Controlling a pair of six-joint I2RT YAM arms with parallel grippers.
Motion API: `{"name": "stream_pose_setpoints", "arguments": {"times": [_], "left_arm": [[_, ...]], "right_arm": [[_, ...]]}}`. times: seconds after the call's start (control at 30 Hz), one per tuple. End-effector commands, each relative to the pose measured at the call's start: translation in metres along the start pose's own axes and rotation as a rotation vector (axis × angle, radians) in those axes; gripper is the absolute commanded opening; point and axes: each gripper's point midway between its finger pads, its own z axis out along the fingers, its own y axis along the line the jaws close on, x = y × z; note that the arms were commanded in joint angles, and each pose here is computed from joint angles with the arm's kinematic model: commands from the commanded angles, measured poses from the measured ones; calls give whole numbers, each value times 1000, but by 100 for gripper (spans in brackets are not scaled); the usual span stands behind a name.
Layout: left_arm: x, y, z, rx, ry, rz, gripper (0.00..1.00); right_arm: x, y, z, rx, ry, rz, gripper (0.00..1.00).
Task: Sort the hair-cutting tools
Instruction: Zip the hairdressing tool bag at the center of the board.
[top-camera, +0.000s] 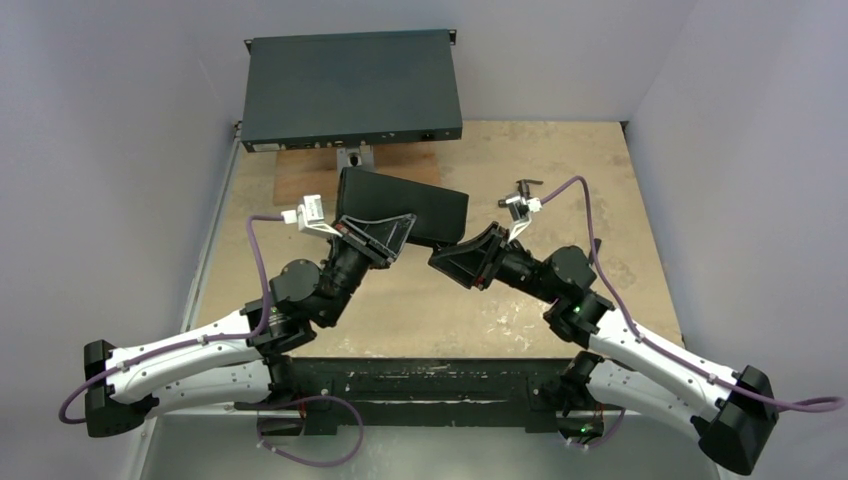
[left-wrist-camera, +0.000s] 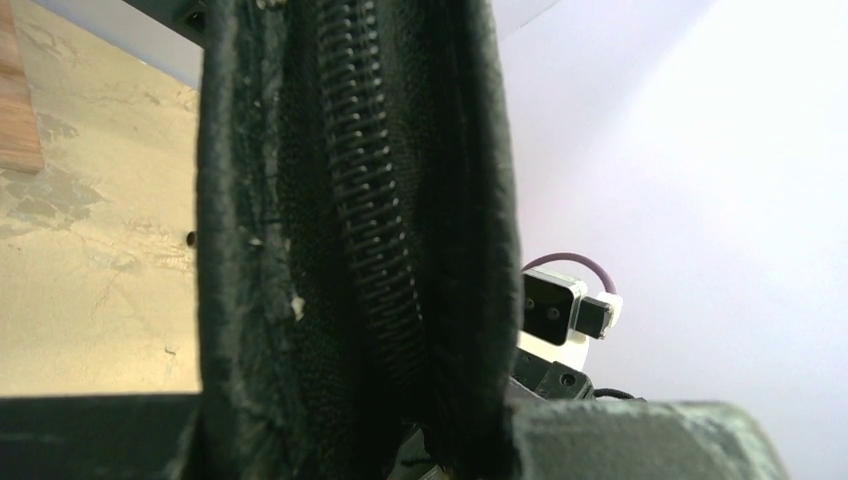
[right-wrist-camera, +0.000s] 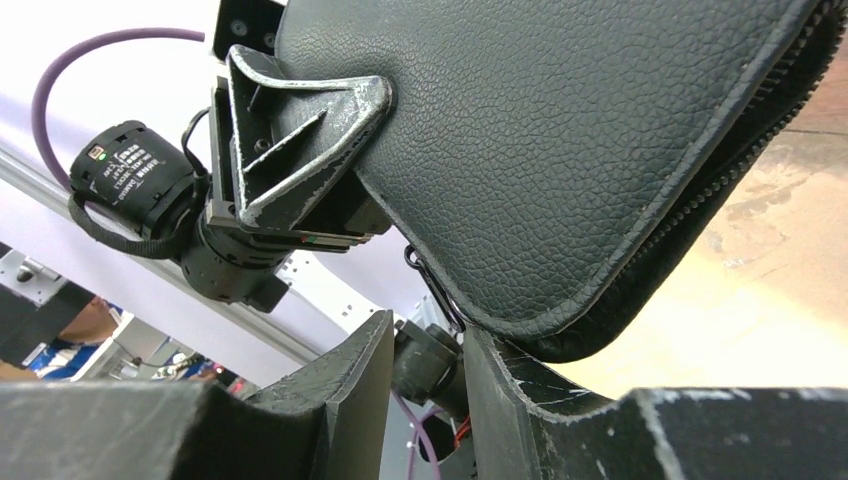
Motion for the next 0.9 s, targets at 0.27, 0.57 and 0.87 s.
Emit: {"name": "stream_pose_setpoints", "arguments": {"times": [0.27,0.57,0.87], "left_arm": [[14,-10,-3,58,57,-65,0],[14,-8,-4,55,55,-67,0],[10,-9,-5,60,43,-62,0]], "right_arm": [[-46,20,-4,-54,-209,-45,21],[-44,17,-1,-42,-192,-51,1],[-37,7,3,18,-141,-52,0]]}}
